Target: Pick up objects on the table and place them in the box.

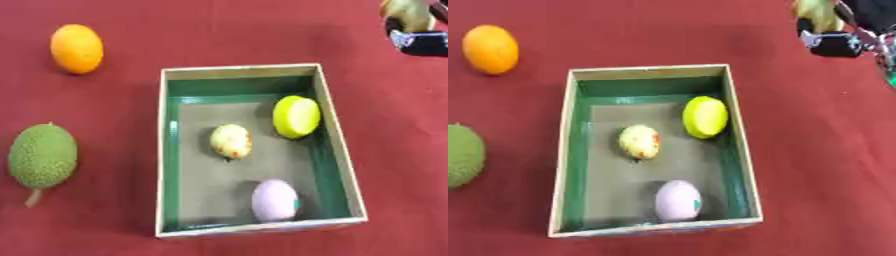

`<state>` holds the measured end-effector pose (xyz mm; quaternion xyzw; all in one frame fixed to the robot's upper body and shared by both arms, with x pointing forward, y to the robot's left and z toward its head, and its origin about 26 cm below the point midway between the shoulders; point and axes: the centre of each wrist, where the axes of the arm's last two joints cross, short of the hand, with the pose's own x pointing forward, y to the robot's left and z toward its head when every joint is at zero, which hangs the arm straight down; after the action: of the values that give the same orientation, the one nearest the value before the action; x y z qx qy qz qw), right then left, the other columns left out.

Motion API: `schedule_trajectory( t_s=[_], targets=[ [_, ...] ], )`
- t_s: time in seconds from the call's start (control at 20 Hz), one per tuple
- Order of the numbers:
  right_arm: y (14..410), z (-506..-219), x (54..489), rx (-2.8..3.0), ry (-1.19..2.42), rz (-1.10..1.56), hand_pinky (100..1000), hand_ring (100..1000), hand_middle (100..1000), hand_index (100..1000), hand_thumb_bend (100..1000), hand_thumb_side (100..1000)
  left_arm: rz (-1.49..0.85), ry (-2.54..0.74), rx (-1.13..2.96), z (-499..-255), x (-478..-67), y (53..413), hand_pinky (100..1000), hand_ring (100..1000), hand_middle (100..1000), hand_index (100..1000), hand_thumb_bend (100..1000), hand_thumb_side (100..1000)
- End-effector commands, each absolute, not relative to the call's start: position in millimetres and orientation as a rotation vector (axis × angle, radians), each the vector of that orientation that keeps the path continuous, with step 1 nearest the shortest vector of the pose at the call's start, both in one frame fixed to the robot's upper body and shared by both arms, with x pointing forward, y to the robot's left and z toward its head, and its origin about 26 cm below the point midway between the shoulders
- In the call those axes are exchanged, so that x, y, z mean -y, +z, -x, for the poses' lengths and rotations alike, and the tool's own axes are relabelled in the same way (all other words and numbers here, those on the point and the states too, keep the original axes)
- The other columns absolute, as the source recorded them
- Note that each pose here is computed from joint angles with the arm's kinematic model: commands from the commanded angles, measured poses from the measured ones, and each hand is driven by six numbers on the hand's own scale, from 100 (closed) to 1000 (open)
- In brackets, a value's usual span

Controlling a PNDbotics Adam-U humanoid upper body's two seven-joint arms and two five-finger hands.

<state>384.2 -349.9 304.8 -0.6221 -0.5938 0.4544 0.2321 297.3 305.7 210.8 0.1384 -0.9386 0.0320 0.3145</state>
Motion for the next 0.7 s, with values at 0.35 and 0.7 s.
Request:
schedule_trajectory(
  t_s=[0.35,0.7],
  targets=[
    [331,-350,328,1.779,1.268,1.594,618,626,502,584,100,294,-0.381,0.067,2.505,-294,-307,219,754,611,585,803,100,549],
    [327,-314,301,1.83,1.448,1.405,619,618,508,593,100,309,-0.389,0.056,2.507,-294,-307,220,754,612,585,803,100,539]
  ],
)
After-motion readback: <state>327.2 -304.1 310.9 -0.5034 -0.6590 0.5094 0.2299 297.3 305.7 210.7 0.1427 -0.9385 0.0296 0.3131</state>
